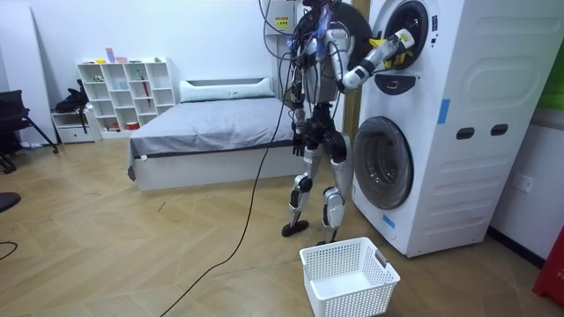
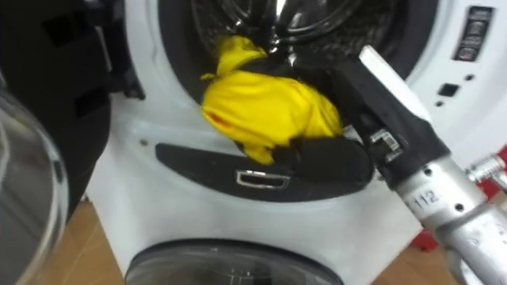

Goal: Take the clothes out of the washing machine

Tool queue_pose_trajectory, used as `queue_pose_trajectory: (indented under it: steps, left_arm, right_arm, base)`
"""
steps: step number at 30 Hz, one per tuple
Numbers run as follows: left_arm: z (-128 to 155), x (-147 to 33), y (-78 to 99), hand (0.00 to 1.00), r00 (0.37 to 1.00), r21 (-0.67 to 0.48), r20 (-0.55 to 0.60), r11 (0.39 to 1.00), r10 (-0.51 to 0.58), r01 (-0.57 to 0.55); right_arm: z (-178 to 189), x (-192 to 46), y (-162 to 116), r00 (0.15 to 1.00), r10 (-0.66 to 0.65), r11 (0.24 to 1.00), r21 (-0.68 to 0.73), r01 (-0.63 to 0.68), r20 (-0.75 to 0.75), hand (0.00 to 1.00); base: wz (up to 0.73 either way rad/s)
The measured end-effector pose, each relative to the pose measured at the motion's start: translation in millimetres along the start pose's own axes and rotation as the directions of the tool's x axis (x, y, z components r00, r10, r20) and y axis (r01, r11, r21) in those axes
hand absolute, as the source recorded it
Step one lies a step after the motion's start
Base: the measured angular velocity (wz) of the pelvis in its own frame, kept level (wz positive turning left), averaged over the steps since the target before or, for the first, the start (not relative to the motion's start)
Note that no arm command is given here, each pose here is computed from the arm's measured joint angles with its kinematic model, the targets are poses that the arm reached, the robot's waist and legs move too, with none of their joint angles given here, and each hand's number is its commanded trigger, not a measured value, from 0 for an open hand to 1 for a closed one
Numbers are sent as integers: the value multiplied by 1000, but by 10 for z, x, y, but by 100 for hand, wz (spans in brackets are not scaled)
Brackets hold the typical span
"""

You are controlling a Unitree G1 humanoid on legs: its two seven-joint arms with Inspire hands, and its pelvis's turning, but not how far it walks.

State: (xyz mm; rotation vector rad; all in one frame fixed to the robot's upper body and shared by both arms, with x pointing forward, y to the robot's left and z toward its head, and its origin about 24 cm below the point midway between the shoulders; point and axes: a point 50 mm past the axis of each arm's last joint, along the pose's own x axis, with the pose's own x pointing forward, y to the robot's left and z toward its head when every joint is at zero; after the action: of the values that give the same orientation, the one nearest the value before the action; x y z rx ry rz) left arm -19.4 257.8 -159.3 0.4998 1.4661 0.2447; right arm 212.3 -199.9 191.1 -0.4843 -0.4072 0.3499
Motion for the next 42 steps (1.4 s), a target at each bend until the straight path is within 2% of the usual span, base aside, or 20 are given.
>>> queue_pose_trajectory:
  steps: [5, 10, 16, 30, 33, 37, 42]
  left_arm:
    - [-29, -1, 19, 0, 1000, -8, -5, 1000, 4, -4]
    - [83, 15, 55, 0, 999, -9, 52, 1000, 14, -14]
    - [150, 26, 71, 0, 998, -8, 65, 1000, 17, -17]
    - [306, 68, 227, 0, 994, 2, 102, 1000, 27, -27]
    - [381, 80, 270, 0, 993, 2, 119, 1000, 23, -23]
    - [620, 96, 360, 0, 984, 14, 178, 1000, 25, -28]
    - [784, 89, 308, 0, 978, 66, 210, 998, -12, -1]
  right_arm:
    - [-122, -138, -54, 998, -58, 996, 59, 60, -32, 100]
    - [-205, -254, 5, 995, -60, 994, 82, 66, -77, 100]
    - [-315, -423, 89, 988, -39, 987, 151, 62, -152, 100]
    - [-336, -473, 46, 984, -35, 987, 148, 61, -174, 100]
    - [-329, -504, -16, 982, -60, 987, 133, 85, -179, 100]
    - [-426, -546, -48, 974, -78, 982, 151, 111, -212, 100]
    - [-607, -615, -5, 953, -64, 974, 188, 124, -298, 100]
  base:
    - [-1]
    - [-5]
    - [-24]
    - [-53]
    - [-69]
    - [-58]
    - [-42]
